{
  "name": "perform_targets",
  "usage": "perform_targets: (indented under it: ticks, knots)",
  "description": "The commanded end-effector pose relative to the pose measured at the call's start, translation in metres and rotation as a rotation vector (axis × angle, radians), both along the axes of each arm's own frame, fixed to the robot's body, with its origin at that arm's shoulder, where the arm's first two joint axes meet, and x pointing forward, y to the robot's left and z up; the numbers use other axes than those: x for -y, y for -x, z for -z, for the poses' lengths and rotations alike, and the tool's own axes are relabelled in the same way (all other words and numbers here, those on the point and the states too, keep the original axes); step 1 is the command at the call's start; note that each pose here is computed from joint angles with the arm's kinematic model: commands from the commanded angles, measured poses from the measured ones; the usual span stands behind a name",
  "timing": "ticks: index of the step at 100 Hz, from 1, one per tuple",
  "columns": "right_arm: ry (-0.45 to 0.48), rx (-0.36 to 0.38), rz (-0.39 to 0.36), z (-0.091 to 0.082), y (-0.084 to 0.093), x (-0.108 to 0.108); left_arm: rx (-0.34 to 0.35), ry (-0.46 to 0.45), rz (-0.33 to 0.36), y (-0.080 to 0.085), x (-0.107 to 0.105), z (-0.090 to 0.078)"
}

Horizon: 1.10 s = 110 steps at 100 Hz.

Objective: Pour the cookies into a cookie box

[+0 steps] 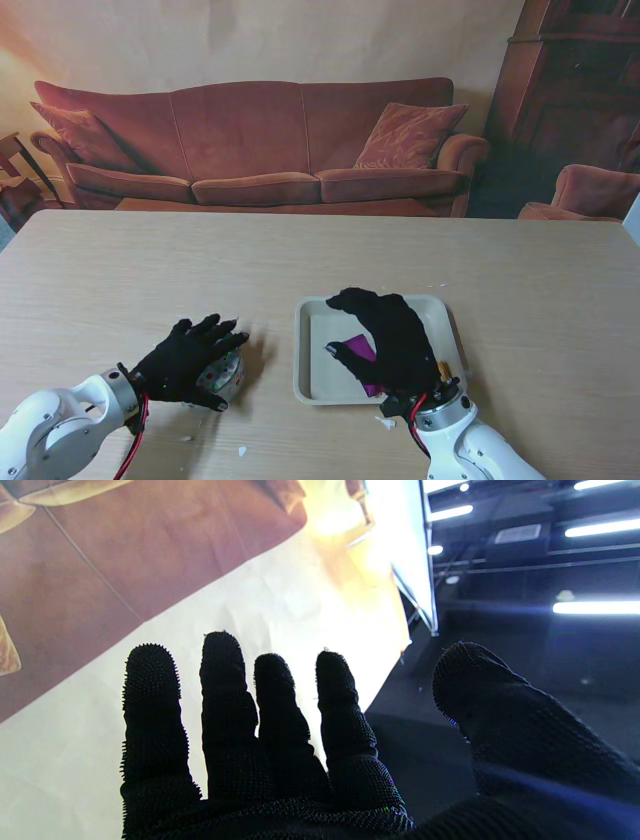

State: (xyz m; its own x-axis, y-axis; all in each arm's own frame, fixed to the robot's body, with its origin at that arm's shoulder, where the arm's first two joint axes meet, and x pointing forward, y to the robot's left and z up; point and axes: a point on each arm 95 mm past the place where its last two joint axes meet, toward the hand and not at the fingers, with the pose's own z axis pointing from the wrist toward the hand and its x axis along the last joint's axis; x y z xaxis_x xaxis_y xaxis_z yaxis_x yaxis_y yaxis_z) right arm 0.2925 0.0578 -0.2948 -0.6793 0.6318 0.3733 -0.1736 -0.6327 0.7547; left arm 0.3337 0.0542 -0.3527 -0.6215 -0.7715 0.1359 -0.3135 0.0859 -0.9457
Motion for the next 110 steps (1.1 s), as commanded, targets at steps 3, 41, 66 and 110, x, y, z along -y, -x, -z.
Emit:
perform_targets:
  ticks: [3,41,66,110]
  knots:
    - [0.001,-0.015,-0.003,0.001,0.002,-0.003,-0.031,-0.025,0.003,0.001,-0.001,0.007]
    - [0.007,-0.015,-0.006,0.002,0.001,-0.004,-0.035,-0.030,0.013,0.000,-0.001,0.011]
    - [0.006,-0.018,-0.005,0.003,0.001,-0.004,-0.021,-0.026,0.016,-0.002,-0.001,0.009]
    - [0.010,-0.024,-0.009,0.004,0.000,-0.005,0.005,0.017,0.017,-0.004,0.000,0.001]
